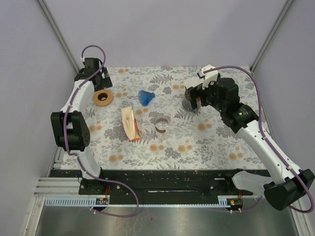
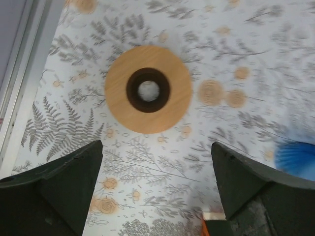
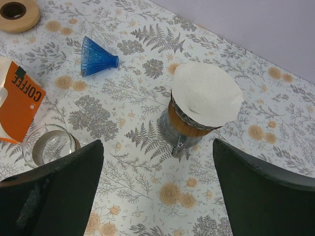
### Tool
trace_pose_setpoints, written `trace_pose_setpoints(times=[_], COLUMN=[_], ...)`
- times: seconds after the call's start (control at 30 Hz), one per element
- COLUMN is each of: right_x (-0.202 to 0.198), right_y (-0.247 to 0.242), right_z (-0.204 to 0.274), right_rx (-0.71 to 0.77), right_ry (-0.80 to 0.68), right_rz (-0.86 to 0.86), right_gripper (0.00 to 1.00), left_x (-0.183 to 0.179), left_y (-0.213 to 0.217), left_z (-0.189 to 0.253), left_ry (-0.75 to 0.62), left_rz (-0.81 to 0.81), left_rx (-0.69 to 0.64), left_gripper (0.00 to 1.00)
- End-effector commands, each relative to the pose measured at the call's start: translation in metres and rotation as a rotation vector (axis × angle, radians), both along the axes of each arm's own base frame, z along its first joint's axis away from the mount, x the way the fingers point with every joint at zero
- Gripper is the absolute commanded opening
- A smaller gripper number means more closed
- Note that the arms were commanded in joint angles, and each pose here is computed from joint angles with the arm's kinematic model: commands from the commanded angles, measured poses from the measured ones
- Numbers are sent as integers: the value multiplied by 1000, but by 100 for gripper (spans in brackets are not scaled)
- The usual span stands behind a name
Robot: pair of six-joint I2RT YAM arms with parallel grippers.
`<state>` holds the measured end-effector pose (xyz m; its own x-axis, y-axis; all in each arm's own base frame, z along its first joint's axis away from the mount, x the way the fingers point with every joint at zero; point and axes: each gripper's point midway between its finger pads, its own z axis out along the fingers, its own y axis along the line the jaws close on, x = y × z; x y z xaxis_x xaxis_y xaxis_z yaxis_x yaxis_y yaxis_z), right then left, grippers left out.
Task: Place the coffee filter in the dripper
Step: Pick up the dripper holder from the center of the board.
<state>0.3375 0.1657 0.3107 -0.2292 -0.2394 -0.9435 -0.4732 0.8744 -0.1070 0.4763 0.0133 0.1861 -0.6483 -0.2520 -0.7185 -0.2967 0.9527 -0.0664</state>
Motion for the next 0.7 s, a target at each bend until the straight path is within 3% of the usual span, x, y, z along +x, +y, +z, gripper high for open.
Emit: trace_pose_setpoints(times=[0.0, 0.33, 0.67], right_x=[3, 0, -1], right_y=[2, 6, 8], right_z=[17, 16, 15], right_rx=[25, 32, 30], right_ry=[-66, -70, -71], right_rz=[11, 42, 57], right_gripper=[99, 100, 99], left_x=[4, 10, 20], left_y=[38, 83, 86], left_z=[-41, -95, -126], left_ry=[97, 215, 264], left_rz=[181, 312, 303], left_rx=[37, 59, -12], left_gripper=[95, 87, 80])
